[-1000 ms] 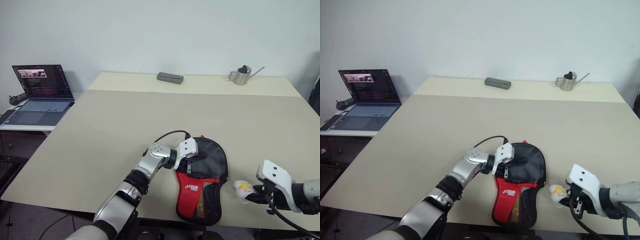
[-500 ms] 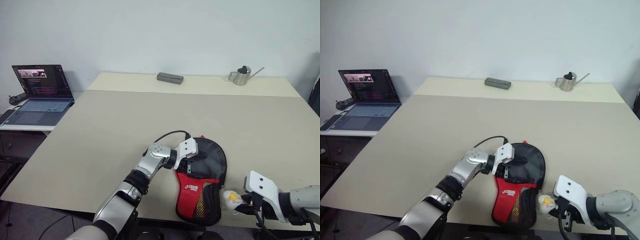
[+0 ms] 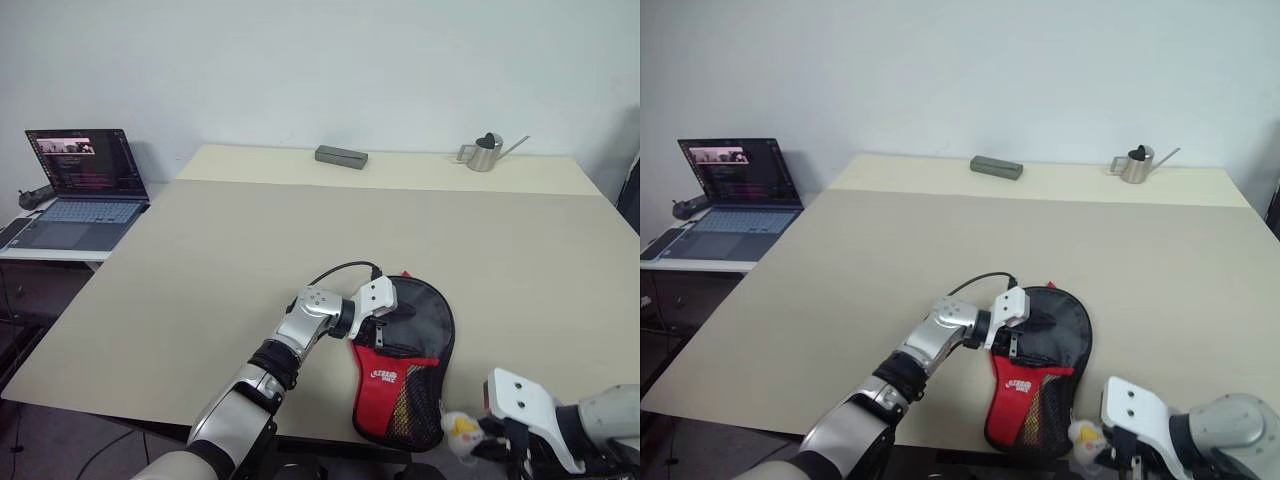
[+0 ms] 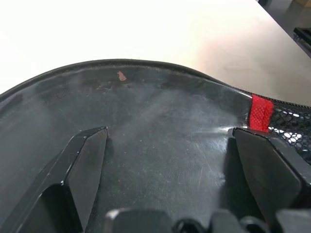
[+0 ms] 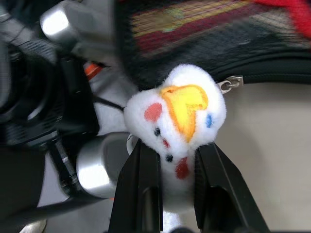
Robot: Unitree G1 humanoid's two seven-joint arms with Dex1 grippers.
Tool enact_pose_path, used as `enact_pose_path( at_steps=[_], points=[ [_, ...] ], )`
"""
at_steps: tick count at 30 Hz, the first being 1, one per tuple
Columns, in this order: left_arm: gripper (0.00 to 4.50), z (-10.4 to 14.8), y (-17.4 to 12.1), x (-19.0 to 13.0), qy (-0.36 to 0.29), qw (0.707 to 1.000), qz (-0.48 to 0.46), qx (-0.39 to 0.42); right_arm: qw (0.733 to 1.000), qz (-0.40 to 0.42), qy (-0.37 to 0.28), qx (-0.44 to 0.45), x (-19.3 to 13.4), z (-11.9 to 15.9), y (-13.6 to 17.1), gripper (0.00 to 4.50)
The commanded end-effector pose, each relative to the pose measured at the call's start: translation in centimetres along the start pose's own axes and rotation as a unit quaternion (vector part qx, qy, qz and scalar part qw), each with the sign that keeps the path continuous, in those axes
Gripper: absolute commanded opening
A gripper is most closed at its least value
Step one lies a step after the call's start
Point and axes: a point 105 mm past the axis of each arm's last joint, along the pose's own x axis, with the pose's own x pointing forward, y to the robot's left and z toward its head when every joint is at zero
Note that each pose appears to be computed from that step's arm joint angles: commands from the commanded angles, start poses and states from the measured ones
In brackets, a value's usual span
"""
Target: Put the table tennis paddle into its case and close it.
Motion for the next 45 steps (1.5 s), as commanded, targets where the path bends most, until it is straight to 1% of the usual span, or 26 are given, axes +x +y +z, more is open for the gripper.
enact_pose_path(
  at_steps=[1,6,14,19,23,26,35,37,40,42,44,45],
  points=[
    [4.50,-7.4,-3.6,0.4,0.111,0.988,-0.042,-0.098,0.996,0.092,0.001,-0.015,0.6,0.0,3.6,0.38],
    [4.50,-7.2,-3.6,0.5,0.113,0.988,-0.048,-0.094,0.993,0.117,-0.010,-0.011,0.5,-0.1,5.2,0.37],
    [4.50,-7.0,-3.4,0.7,0.112,0.988,-0.049,-0.090,0.988,0.149,-0.040,-0.020,0.6,1.4,7.0,0.37],
    [4.50,-6.9,-3.4,0.9,0.112,0.988,-0.050,-0.089,0.979,0.188,-0.060,-0.044,0.9,2.1,8.1,0.37],
    [4.50,-6.9,-3.5,1.0,0.111,0.989,-0.051,-0.089,0.974,0.208,-0.075,-0.050,1.4,2.4,9.0,0.35],
    [4.50,-6.7,-3.4,1.2,0.110,0.989,-0.050,-0.088,0.971,0.221,-0.074,-0.049,1.6,2.3,9.7,0.35],
    [4.50,-6.7,-3.4,1.2,0.110,0.989,-0.048,-0.088,0.970,0.227,-0.081,-0.045,1.5,2.4,10.4,0.35],
    [4.50,-6.7,-3.4,1.2,0.109,0.989,-0.048,-0.088,0.976,0.191,-0.087,-0.056,1.9,2.7,9.5,0.35],
    [4.50,-6.6,-3.4,1.3,0.108,0.989,-0.049,-0.087,0.978,0.183,-0.094,-0.045,1.8,3.2,9.0,0.35],
    [4.50,-6.6,-3.4,1.3,0.107,0.989,-0.049,-0.087,0.979,0.178,-0.096,-0.035,1.7,3.6,8.6,1.06],
    [4.50,-6.6,-3.4,1.4,0.107,0.989,-0.048,-0.087,0.980,0.174,-0.088,-0.037,1.5,3.6,8.2,1.61],
    [4.50,-6.6,-3.4,1.4,0.107,0.989,-0.048,-0.087,0.982,0.159,-0.090,-0.040,1.5,3.8,7.7,1.93]
  ],
)
